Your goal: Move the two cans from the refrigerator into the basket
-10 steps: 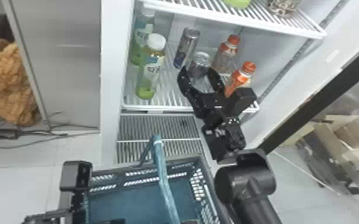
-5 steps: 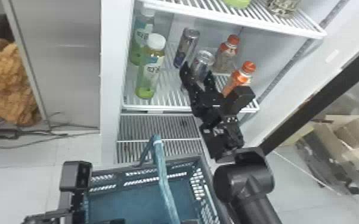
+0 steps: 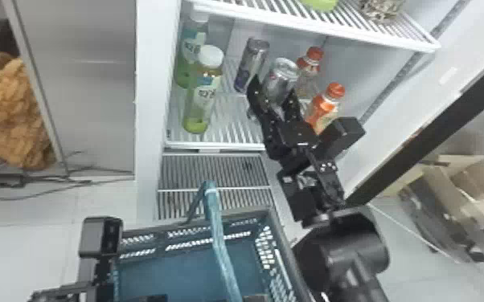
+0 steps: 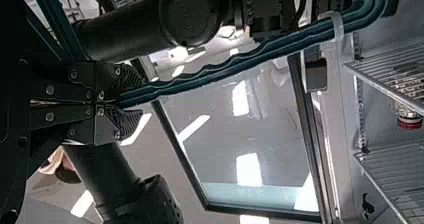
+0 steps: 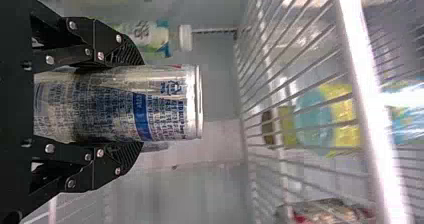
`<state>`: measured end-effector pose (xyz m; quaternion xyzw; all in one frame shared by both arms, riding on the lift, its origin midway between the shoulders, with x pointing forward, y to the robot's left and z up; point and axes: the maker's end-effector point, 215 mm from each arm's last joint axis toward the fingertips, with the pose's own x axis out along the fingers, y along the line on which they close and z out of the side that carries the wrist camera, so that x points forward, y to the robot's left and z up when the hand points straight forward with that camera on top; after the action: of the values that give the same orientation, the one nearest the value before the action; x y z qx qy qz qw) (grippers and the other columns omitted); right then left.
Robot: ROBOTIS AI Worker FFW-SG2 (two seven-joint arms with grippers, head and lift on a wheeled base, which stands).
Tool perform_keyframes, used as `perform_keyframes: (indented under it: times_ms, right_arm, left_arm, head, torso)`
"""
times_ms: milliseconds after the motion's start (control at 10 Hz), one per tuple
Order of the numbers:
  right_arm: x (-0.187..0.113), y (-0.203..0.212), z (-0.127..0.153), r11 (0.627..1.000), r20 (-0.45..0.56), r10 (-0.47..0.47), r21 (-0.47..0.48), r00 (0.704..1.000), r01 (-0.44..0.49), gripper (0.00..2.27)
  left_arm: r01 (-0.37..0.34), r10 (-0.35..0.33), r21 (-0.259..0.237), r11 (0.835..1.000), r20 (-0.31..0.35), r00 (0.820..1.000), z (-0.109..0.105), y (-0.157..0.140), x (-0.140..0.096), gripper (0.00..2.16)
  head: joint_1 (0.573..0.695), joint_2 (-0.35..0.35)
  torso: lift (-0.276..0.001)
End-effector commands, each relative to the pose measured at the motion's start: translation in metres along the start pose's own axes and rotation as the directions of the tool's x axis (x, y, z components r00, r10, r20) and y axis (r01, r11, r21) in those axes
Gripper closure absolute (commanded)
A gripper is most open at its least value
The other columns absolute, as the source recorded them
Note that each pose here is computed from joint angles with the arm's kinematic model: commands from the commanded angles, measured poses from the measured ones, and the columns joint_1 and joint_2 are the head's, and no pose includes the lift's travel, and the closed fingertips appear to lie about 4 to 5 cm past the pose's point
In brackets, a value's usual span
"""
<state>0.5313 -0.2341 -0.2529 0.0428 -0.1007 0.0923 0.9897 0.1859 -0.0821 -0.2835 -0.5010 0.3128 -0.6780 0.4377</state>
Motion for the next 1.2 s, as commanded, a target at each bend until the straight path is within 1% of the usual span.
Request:
perform_keyframes:
  times_ms: [0,300,500,700,900,1100]
  right_arm:
    - [-0.013,0.004,0.019,1.0,0.011,0.009,-0.017,1.0,-0.009,0.76]
    - [-0.042,0.004,0.039,1.0,-0.003,0.002,-0.029,1.0,-0.002,0.76]
    - [-0.056,0.011,0.045,1.0,-0.014,0.007,-0.014,1.0,-0.007,0.76]
    - [-0.07,0.027,0.057,0.999,-0.023,0.029,0.014,0.999,-0.029,0.76]
    - [-0.086,0.046,0.07,0.998,-0.055,0.061,0.027,0.997,-0.06,0.76]
    - [-0.102,0.055,0.075,0.997,-0.108,0.076,0.031,0.991,-0.073,0.76]
  left_arm:
    - [0.002,-0.002,-0.004,1.0,0.003,1.0,0.0,-0.001,0.0,1.16]
    - [0.002,-0.002,-0.002,1.0,0.004,1.0,0.0,-0.001,0.0,1.16]
    - [0.001,-0.001,0.0,1.0,0.005,1.0,0.001,0.0,-0.001,1.16]
    - [0.003,-0.003,-0.001,1.0,0.006,1.0,0.001,-0.001,-0.001,1.16]
    - [0.002,-0.002,0.0,1.0,0.007,1.0,0.002,-0.001,-0.002,1.16]
    - [0.002,-0.002,-0.001,1.0,0.007,1.0,0.002,-0.001,-0.002,1.16]
  head:
    - [0.695,-0.35]
    - [0.695,-0.35]
    - [0.695,-0.35]
    - [0.695,-0.35]
    - [0.695,-0.35]
    - [0.695,-0.35]
  torso:
    - [-0.276]
    - [-0.276]
    - [-0.276]
    - [-0.276]
    - [-0.276]
    - [-0.276]
